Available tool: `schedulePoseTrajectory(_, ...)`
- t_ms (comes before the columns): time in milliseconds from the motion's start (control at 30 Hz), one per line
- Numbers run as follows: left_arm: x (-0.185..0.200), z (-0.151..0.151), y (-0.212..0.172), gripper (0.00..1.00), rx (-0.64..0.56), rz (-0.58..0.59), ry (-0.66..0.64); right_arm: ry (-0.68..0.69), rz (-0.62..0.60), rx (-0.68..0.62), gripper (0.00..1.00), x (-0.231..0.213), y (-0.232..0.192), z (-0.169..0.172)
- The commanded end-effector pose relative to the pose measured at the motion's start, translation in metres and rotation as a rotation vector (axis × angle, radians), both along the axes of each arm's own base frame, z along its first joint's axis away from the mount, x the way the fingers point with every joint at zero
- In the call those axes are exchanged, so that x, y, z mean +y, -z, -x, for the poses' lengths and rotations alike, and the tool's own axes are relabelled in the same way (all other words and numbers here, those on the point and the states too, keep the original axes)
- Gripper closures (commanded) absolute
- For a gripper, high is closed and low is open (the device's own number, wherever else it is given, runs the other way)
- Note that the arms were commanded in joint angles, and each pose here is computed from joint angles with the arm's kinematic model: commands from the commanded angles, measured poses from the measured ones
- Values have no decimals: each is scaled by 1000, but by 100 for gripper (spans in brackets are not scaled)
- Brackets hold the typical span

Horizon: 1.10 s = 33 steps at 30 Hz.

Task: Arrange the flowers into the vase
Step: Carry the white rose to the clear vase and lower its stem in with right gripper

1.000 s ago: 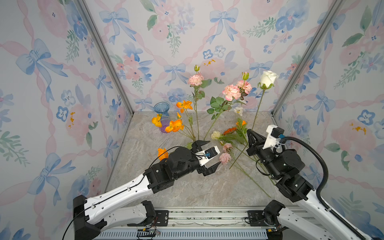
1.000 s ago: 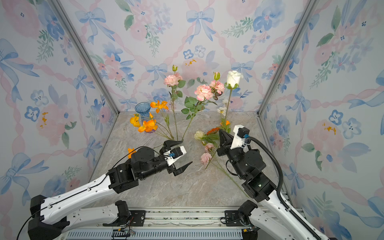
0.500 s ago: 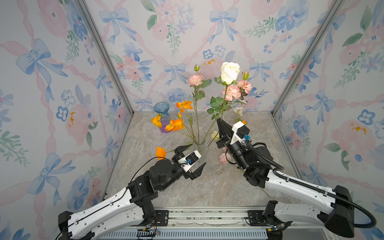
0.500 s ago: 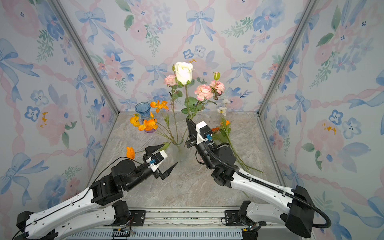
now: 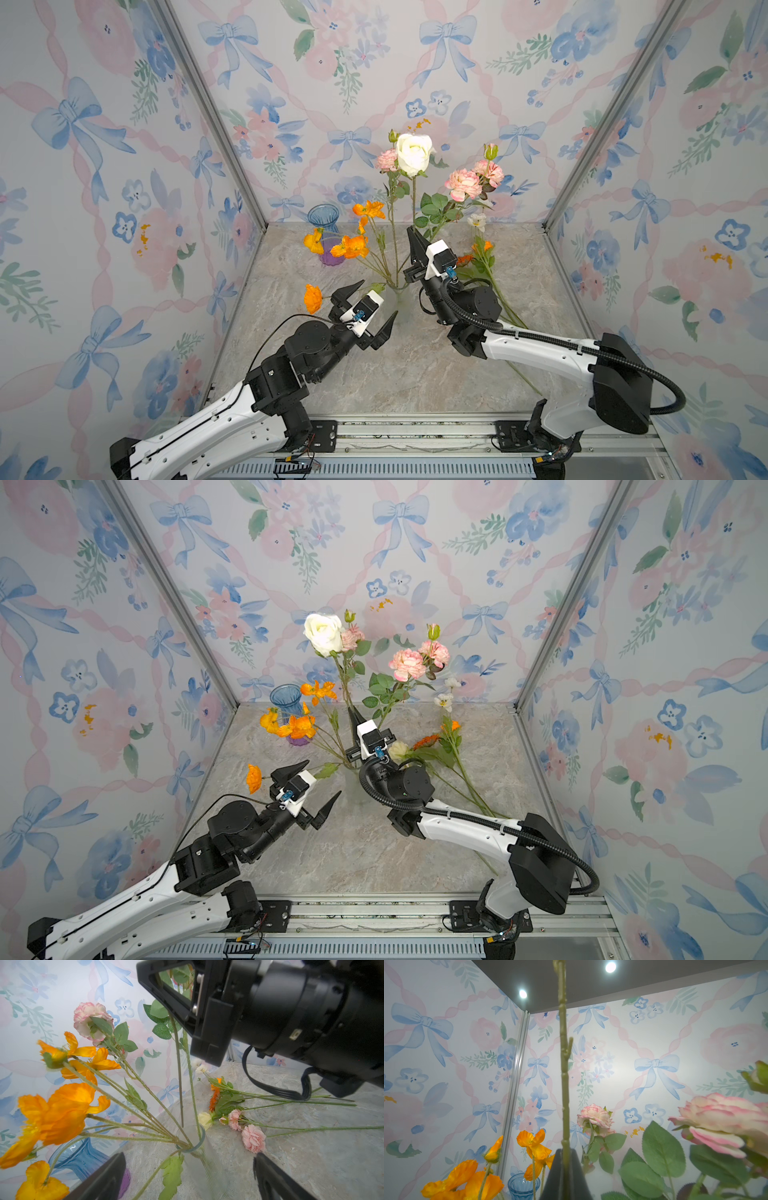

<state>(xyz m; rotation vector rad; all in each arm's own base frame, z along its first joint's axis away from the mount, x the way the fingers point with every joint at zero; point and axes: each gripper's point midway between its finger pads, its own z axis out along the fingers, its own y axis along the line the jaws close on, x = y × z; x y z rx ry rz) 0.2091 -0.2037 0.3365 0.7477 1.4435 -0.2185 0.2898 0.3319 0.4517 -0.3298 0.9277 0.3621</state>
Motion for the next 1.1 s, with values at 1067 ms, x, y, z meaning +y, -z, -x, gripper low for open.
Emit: schedulePoseTrajectory(1067,-8,-5,3,2,25,29,52,82,-49,196,91,-14,102,-37)
